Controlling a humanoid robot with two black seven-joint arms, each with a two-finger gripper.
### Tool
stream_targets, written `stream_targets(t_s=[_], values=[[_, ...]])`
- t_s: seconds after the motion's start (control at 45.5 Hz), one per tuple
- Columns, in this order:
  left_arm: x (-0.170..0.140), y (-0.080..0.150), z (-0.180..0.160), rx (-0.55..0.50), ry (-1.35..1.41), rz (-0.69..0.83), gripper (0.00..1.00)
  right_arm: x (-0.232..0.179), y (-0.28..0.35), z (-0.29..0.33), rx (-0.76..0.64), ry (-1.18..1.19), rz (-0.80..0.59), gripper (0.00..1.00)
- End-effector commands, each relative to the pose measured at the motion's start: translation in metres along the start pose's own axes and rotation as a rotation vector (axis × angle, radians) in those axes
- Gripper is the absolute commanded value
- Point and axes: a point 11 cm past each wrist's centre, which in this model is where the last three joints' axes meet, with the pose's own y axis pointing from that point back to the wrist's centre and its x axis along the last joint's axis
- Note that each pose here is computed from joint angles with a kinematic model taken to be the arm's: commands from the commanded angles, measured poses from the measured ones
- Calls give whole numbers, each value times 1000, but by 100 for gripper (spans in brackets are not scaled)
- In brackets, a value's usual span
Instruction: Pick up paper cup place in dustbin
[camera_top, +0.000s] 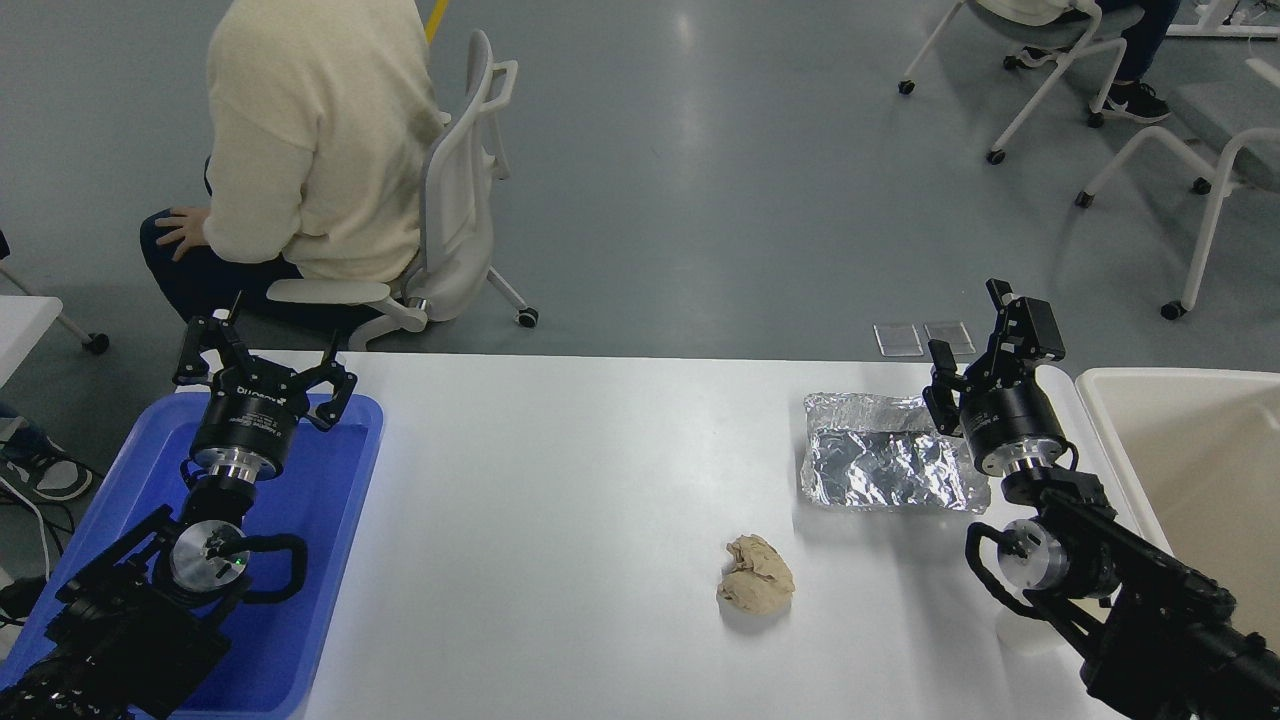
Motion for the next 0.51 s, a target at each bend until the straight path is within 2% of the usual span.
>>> stream_targets(t_s=[0.0,0.484], values=[[0,0,-2,9,-7,0,100,-1,0,0,0,0,-1,100],[0,0,-1,5,-4,0,100,0,-1,-2,4,-1,-2,100]])
